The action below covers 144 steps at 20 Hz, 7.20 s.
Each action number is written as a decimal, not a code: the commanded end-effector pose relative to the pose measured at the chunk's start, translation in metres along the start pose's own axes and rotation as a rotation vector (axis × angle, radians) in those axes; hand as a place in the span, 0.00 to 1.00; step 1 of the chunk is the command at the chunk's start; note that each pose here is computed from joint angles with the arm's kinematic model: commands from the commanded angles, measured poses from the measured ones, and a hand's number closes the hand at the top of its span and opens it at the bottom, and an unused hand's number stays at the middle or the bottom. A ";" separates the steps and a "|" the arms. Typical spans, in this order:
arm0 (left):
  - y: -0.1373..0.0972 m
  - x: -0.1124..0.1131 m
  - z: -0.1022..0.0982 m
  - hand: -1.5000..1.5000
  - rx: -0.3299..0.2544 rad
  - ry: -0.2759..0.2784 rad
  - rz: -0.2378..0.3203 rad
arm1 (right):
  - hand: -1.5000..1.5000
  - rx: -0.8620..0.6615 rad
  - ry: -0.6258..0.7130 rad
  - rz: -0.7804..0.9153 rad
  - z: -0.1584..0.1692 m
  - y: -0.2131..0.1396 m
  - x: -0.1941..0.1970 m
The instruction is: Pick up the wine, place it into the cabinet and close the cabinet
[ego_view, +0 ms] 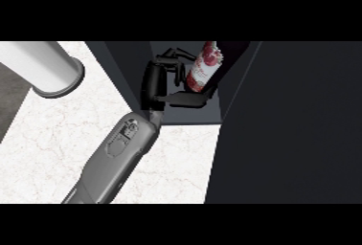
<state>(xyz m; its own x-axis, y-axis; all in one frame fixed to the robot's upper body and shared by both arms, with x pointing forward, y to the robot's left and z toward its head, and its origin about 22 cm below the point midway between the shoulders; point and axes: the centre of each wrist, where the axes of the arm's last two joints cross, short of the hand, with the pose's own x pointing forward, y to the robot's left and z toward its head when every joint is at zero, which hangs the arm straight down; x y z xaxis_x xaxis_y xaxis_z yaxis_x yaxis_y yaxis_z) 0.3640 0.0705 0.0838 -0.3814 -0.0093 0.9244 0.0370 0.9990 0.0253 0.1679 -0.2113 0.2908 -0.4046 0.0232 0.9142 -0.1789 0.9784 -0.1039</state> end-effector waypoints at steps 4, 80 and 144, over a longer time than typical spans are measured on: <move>0.004 -0.030 0.002 1.00 0.028 0.015 -0.002 | 0.00 0.077 -0.026 -0.034 0.016 0.002 0.001; 0.053 -0.116 0.008 1.00 0.295 0.332 0.069 | 0.00 0.204 -0.053 -0.083 -0.005 0.015 -0.003; 0.058 -0.081 -0.039 1.00 0.345 0.295 -0.266 | 0.00 0.169 -0.054 -0.093 -0.012 0.004 -0.025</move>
<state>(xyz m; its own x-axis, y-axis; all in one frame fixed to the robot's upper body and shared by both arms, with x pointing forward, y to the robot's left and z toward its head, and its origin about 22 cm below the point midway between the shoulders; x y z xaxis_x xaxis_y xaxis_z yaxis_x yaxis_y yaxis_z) 0.4293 0.1156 0.0213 -0.0318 -0.0611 0.9976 -0.3343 0.9413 0.0470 0.1872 -0.2061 0.2731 -0.4252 -0.0736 0.9021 -0.3585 0.9289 -0.0932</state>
